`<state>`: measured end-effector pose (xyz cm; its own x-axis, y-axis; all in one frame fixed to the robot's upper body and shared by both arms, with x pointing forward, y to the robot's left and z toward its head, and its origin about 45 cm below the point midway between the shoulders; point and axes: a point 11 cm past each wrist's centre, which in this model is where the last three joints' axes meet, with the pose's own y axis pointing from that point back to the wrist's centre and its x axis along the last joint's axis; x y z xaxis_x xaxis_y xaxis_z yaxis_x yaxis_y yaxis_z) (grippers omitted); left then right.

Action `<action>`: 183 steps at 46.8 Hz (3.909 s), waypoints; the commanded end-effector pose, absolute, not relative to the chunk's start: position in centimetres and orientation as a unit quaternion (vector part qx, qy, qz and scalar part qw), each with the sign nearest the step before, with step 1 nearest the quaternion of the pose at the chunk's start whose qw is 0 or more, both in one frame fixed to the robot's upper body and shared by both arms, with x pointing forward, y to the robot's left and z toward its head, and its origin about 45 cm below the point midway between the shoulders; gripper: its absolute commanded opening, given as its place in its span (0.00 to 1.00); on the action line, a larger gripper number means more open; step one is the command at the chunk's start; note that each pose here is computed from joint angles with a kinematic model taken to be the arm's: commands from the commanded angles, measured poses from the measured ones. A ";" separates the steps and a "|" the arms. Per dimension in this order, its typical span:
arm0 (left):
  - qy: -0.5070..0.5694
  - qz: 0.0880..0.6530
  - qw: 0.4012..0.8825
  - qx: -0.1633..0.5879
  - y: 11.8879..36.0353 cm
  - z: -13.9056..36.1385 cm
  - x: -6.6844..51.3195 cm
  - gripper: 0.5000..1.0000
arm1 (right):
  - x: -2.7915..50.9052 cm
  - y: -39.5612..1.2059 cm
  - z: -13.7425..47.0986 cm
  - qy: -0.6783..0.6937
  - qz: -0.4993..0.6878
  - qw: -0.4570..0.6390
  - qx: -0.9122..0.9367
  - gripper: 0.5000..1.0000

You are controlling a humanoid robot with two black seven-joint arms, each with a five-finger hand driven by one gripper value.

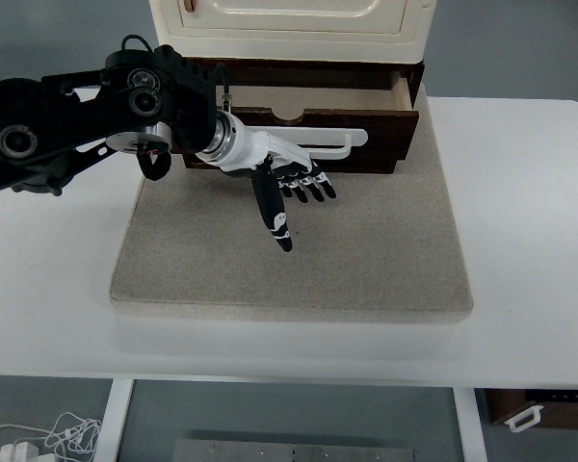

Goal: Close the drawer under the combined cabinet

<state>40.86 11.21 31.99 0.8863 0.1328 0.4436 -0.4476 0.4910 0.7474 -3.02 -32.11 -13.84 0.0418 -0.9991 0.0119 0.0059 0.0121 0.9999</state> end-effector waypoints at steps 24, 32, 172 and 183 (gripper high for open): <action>-0.154 0.229 0.839 0.469 12.7 32.9 43.8 1.00 | -3.0 -32.1 -13.8 -0.491 -0.488 0.515 0.506 0.90; -0.158 0.244 0.830 0.476 13.6 32.8 44.6 1.00 | -3.0 -32.1 -13.8 -0.491 -0.488 0.515 0.506 0.90; 0.003 0.596 0.735 -0.323 33.9 57.1 52.6 1.00 | -3.0 -32.1 -13.8 -0.491 -0.488 0.514 0.505 0.90; 0.073 0.644 0.686 -0.330 37.6 52.6 53.7 1.00 | -3.0 -32.1 -13.8 -0.491 -0.488 0.514 0.505 0.90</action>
<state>53.46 36.73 53.94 0.1925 0.8452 -0.4985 -0.9203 -0.0208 -0.3906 -3.00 -32.12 -13.84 0.0414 -0.9991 0.0124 0.0054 0.0126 0.9999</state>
